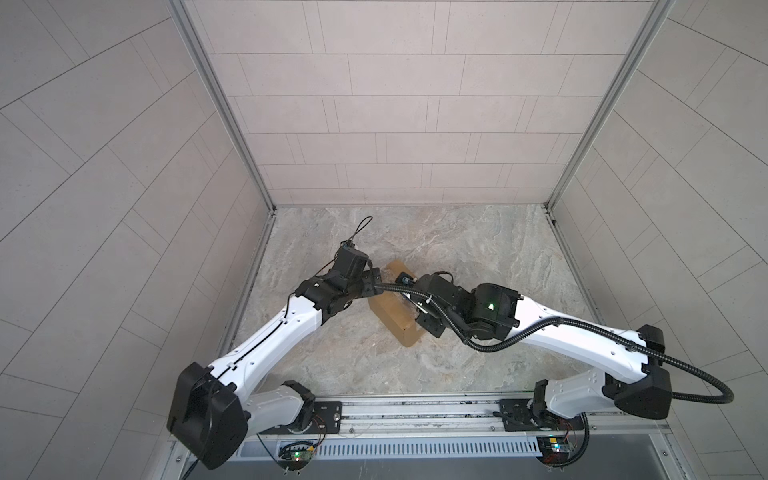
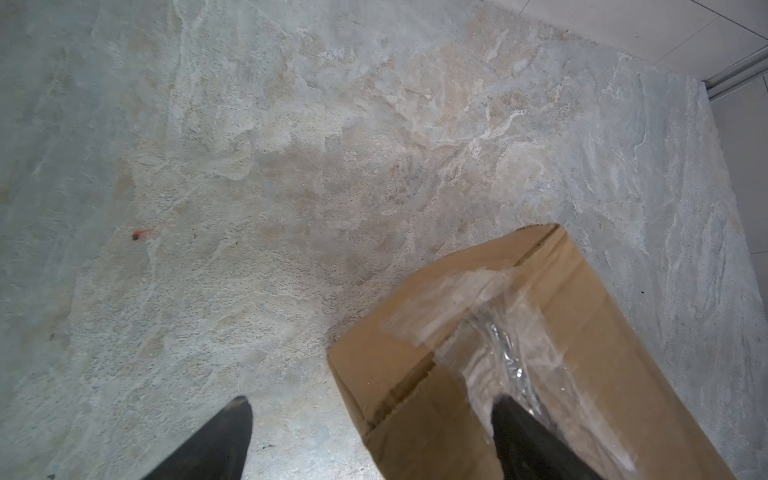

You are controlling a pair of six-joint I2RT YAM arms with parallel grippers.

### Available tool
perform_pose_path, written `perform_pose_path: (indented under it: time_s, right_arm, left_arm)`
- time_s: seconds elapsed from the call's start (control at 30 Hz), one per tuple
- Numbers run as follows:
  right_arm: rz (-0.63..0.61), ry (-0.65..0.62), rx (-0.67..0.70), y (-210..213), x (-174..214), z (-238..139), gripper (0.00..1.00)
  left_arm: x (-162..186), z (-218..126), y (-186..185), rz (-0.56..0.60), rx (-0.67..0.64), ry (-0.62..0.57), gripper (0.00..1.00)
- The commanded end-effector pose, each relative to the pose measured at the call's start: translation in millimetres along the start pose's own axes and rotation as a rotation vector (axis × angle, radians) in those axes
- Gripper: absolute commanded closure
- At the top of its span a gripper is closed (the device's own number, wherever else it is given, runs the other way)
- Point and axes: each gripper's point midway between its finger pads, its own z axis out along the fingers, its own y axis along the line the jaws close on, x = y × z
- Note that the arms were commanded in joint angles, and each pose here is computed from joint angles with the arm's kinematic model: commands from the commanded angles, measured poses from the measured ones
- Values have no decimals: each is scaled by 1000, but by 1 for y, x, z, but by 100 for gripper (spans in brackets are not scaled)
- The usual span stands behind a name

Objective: Unpack the express box
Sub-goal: 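Continue drawing the blue knife along the taped seam with the right gripper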

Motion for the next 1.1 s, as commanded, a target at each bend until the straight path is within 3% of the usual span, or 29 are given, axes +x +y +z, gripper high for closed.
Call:
perform_pose_path:
  time_s: [0.0, 0.4, 0.67, 1.07]
  right_arm:
    - [-28, -49, -42, 5, -13, -4, 100]
    - [-26, -60, -48, 5, -15, -4, 100]
    - [-26, -17, -11, -4, -8, -10, 100]
    - [-23, 55, 21, -18, 25, -30, 100]
  left_arm:
    - [-12, -16, 4, 2, -19, -36, 6]
    - [-25, 1, -21, 132, 26, -14, 7]
    - [-3, 32, -8, 165, -61, 75, 8]
    - [9, 37, 5, 158, -96, 82, 8]
